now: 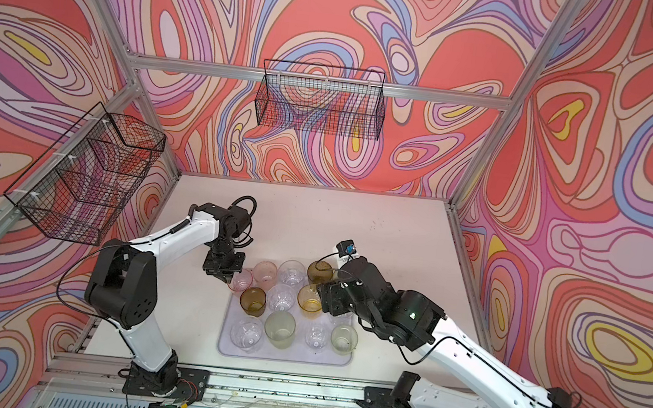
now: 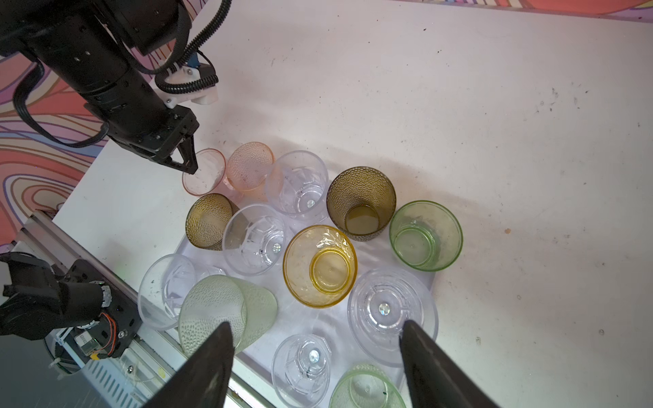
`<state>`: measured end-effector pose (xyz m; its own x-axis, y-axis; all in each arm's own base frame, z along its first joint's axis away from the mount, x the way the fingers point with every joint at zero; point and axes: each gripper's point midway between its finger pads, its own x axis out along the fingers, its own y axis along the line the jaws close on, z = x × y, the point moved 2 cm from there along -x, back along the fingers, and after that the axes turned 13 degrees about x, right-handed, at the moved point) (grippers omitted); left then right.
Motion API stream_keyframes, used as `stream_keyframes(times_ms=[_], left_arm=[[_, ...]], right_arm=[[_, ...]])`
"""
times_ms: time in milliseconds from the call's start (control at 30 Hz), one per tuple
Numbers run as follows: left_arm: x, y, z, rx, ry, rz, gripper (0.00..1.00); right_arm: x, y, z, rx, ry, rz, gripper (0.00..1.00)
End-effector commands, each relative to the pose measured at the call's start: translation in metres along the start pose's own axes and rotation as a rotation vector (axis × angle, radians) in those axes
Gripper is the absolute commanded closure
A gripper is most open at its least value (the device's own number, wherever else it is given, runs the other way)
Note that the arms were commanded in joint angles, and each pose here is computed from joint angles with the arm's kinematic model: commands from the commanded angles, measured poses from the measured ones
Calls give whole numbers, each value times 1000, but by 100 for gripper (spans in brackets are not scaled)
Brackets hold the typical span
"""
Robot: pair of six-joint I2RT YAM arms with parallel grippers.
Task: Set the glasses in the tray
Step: 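Lower the pink cup onto the tray corner, then open the left gripper to release the pink cup and raise it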
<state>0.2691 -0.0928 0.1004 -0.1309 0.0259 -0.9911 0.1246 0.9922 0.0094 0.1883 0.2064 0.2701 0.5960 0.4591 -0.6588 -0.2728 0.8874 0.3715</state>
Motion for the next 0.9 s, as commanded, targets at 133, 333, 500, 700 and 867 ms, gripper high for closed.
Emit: stream_keyframes(times_ms=[133,333,500,700,867], left_arm=[[1,0,-8,-14,24,13,79],[-6,1,-10,-16,14,17,76],[-16,4,-14,-22,-12,28,70],[-45,8,-15,-16,-84,38,58],[-75,12,-18,-11,-156,50,39]], right_arm=[[-2,-3,0,6,-8,-2,23],[-2,-1,1,3,-9,0,23],[0,-2,-1,3,-9,1,23],[3,-3,1,-13,-21,-14,23],[2,-2,4,-27,-51,1,20]])
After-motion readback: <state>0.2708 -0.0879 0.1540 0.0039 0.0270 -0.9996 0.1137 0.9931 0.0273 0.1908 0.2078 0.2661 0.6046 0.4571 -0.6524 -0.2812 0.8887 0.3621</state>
